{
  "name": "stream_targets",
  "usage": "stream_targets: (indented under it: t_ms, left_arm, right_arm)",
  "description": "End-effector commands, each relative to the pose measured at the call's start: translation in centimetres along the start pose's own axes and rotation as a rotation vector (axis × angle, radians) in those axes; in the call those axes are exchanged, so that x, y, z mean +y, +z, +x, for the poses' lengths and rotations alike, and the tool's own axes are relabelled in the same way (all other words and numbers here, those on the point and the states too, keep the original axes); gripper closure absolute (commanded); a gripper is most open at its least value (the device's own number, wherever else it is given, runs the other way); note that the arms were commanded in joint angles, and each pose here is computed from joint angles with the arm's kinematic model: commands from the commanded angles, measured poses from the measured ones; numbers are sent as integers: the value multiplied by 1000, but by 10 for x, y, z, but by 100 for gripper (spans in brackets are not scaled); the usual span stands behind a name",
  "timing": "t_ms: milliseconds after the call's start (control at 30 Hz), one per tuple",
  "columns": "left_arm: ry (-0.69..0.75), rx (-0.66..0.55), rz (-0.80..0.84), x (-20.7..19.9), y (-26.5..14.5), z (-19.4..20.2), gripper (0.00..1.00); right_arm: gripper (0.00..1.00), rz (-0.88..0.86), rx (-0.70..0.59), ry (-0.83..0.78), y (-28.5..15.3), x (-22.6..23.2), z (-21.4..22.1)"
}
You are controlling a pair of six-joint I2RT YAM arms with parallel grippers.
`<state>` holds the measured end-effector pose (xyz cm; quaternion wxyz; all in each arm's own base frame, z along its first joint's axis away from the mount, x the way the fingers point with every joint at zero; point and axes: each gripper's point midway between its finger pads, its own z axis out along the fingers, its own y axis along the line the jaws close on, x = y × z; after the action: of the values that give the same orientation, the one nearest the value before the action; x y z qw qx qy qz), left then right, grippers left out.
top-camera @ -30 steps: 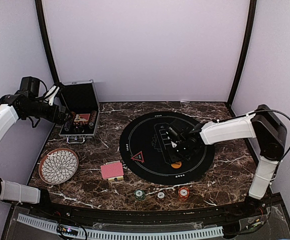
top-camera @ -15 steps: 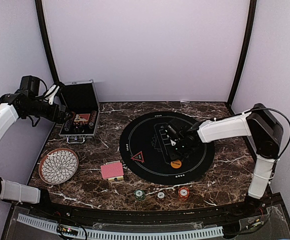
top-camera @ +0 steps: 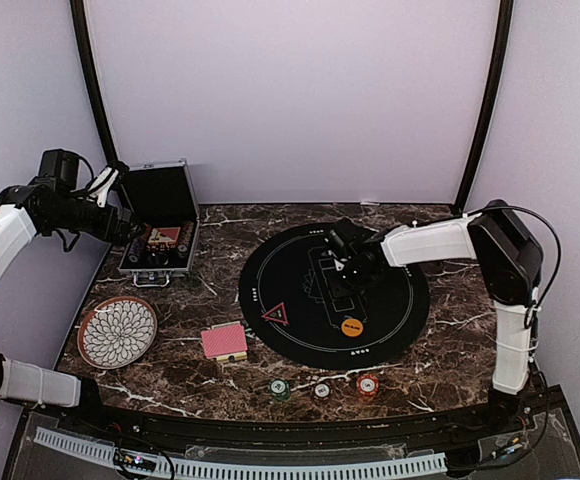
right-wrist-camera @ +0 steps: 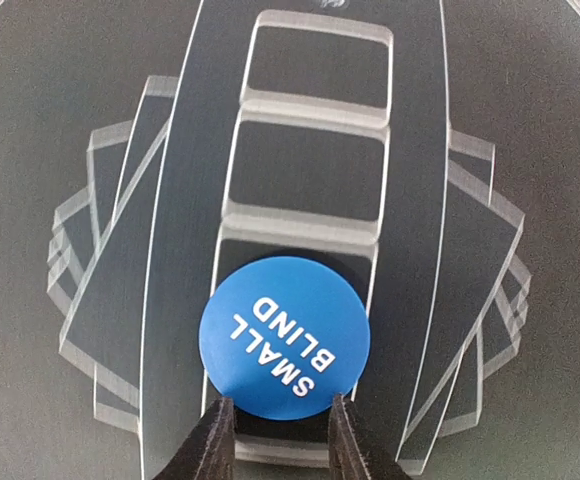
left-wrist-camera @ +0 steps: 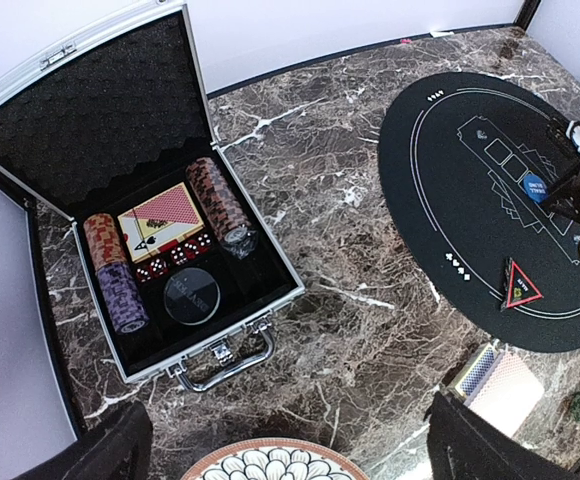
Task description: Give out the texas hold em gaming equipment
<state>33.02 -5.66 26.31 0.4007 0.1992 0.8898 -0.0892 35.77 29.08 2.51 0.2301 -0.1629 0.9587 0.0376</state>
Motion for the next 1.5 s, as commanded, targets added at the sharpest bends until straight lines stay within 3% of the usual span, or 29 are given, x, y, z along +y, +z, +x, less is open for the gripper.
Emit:
stream_targets:
  t_ms: [0,400,733,867,1100,1200,1233,1467]
  left_arm:
    - [15,-6,16,-3,-9,-5,1]
    - [16,16,41,-8,-6,4,1]
    - [12,45,62,-12,-2,15,1]
    - [9,53,68,-13,0,18,1]
    - [11,57,78,-14,0,19,1]
    - [15,59,81,-15,0,19,1]
    - [14,60,85,-16,0,20,1]
    - [8,59,100,-17,2,19,1]
  right_arm:
    - [67,10,-58,21,16,-13,-39]
    - [68,-42,-140,40,52,-18,-115]
    - [68,-16,-159,34,70,-32,-146]
    - [54,-23,-181,4,48,-31,-149]
    - [35,-63,-185,-68,-16,-10,-97]
    - [34,-91,-141,-80,-34,1,-57]
    - [34,-127,-110,-83,-44,10,-24]
    - [38,-133,-25,-116,-52,25,45]
